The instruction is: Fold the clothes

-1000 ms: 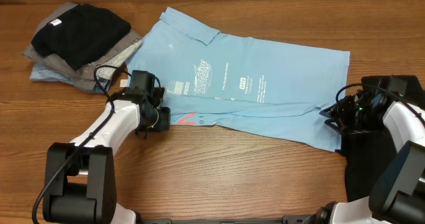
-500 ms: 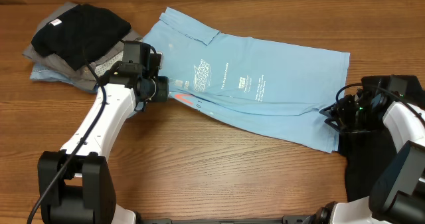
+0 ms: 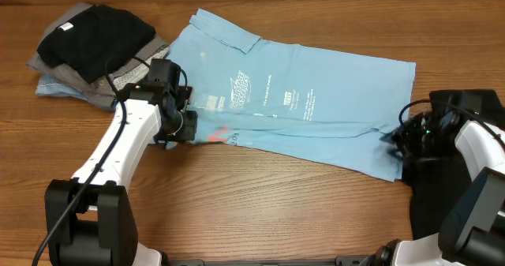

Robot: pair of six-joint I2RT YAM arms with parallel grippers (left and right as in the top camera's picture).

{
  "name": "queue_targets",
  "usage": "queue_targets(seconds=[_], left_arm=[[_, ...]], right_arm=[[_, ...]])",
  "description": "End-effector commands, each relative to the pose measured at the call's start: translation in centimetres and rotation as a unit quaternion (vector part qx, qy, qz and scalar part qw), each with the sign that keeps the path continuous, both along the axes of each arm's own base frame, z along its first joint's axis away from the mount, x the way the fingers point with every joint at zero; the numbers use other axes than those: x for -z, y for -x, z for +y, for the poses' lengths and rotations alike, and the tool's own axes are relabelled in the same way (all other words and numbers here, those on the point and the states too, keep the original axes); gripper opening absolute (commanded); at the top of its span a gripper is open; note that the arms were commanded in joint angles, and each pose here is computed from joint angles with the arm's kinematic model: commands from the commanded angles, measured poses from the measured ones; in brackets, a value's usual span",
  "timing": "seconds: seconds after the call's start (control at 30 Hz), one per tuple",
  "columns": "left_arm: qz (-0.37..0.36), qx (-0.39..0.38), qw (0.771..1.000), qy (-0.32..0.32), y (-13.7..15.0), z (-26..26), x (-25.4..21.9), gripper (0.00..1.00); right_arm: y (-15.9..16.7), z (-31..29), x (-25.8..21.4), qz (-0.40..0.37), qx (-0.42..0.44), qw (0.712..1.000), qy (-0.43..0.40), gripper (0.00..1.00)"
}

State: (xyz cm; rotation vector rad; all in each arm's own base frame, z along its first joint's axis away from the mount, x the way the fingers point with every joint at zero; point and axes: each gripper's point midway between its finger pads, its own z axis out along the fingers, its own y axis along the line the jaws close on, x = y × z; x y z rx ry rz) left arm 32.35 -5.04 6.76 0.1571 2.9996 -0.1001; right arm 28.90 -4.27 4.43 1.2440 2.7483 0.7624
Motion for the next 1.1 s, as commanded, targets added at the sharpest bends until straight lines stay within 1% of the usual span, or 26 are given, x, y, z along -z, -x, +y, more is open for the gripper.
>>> queue_targets(seconds=[0.0,0.03,0.07,0.13,0.17,0.2,0.3,0.33,0.37,0.5,0.57,0.73,0.87,0.97,1.03,1.07], left_arm=[[-0.014,0.005,0.999,-0.033,-0.5,1.1,-0.8,0.38],[-0.014,0.005,0.999,-0.033,-0.5,1.1,-0.8,0.48],[-0.014,0.005,0.999,-0.033,-0.5,1.1,-0.8,0.54],[-0.015,0.005,0.999,-0.033,-0.5,1.1,-0.8,0.74],[-0.016,0.005,0.999,-0.033,-0.6,1.1,-0.8,0.78],[-0.016,0.004,0.999,-0.033,-0.6,1.2,-0.8,0.8],[-0.022,0.004,0.999,-0.032,-0.9,1.1,-0.9,0.82],[-0.022,0.004,0.999,-0.032,-0.9,1.1,-0.9,0.83],[-0.023,0.004,0.999,-0.032,-0.9,1.1,-0.9,0.84],[-0.026,0.004,0.999,-0.032,-1.1,1.1,-0.9,0.85],[-0.026,0.004,0.999,-0.032,-1.0,1.1,-0.9,0.85],[-0.026,0.005,0.999,-0.027,-1.0,0.9,-0.9,0.87],[-0.024,0.009,1.0,-0.01,-1.1,0.3,-0.8,0.88],[-0.021,0.013,1.0,0.014,-1.0,-0.6,-0.4,0.88],[-0.01,0.016,1.0,0.022,-0.6,-1.0,0.2,0.85],[-0.003,0.017,1.0,0.021,-0.2,-1.0,0.7,0.83]], right_arm=[[2.5,-3.0,1.4,0.085,0.05,0.991,0.093,0.46],[2.9,-2.9,1.7,0.091,0.049,0.99,0.093,0.46],[3.2,-2.7,2.0,0.095,0.049,0.99,0.09,0.47],[3.6,-2.3,2.7,0.097,0.051,0.991,0.082,0.49],[3.8,-2.1,3.1,0.098,0.053,0.991,0.078,0.5],[4.1,-1.8,3.4,0.1,0.054,0.991,0.075,0.5],[5.0,-1.4,4.7,0.109,0.064,0.989,0.071,0.5],[5.1,-1.4,5.0,0.108,0.067,0.989,0.072,0.48],[5.0,-1.4,5.2,0.105,0.068,0.99,0.073,0.42],[5.1,-1.9,5.1,0.105,0.078,0.989,0.073,0.09],[5.6,-3.2,4.5,0.121,0.099,0.985,0.077,0.04],[6.7,-6.1,2.9,0.155,0.124,0.973,0.119,0.04],[6.4,-6.6,2.1,0.15,0.126,0.972,0.129,0.05],[6.3,-6.4,2.0,0.149,0.121,0.973,0.131,0.11],[6.2,-6.2,2.0,0.147,0.116,0.974,0.131,0.18],[6.2,-6.1,2.0,0.147,0.115,0.974,0.13,0.19]])
